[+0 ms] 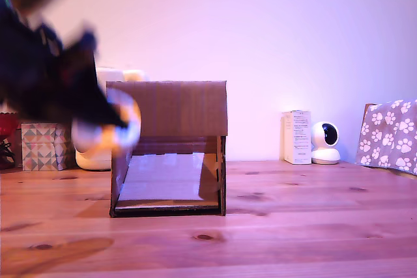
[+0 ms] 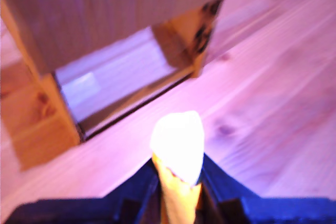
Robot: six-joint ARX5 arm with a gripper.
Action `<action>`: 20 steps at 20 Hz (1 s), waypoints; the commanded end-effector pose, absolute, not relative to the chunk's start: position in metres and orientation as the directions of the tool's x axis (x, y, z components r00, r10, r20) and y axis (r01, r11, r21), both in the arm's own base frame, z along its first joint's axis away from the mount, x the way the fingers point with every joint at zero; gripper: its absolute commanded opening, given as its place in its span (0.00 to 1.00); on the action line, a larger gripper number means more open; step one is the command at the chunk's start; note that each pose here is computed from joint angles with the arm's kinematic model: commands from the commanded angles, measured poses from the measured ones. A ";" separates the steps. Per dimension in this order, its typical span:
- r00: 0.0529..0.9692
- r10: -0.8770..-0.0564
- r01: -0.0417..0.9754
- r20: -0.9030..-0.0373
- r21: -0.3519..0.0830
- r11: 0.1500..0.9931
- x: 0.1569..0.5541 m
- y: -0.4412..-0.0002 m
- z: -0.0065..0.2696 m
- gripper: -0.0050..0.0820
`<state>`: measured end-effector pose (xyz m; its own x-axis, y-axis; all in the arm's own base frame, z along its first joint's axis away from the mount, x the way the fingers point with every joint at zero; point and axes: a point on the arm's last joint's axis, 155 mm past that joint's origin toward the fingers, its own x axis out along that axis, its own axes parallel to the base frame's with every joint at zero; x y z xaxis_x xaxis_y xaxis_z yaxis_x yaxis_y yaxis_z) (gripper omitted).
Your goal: Drop the footbag into the cardboard dice tower
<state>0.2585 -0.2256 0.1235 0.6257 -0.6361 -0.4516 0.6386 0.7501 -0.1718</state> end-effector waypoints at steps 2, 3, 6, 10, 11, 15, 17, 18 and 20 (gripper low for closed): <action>0.662 -0.672 0.660 -0.333 -0.167 0.732 0.259 -0.228 0.165 0.04; 0.675 -0.682 0.667 -0.282 -0.162 0.727 0.260 -0.229 0.180 0.04; 0.703 -0.697 0.684 -0.139 -0.136 0.717 0.265 -0.231 0.222 0.05; 0.710 -0.693 0.689 -0.128 -0.079 0.721 0.283 -0.244 0.244 0.05; 0.709 -0.692 0.690 -0.137 -0.066 0.720 0.291 -0.249 0.247 0.05; 0.710 -0.667 0.675 -0.224 -0.050 0.736 0.328 -0.267 0.248 0.05; 0.711 -0.637 0.654 -0.297 -0.052 0.754 0.352 -0.271 0.239 0.05; 0.711 -0.622 0.643 -0.329 -0.056 0.764 0.365 -0.272 0.234 0.05; 0.708 -0.596 0.627 -0.380 -0.050 0.777 0.386 -0.274 0.223 0.05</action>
<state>0.3826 -0.2742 0.2300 0.7096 -0.6035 -0.3638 0.6286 0.7754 -0.0601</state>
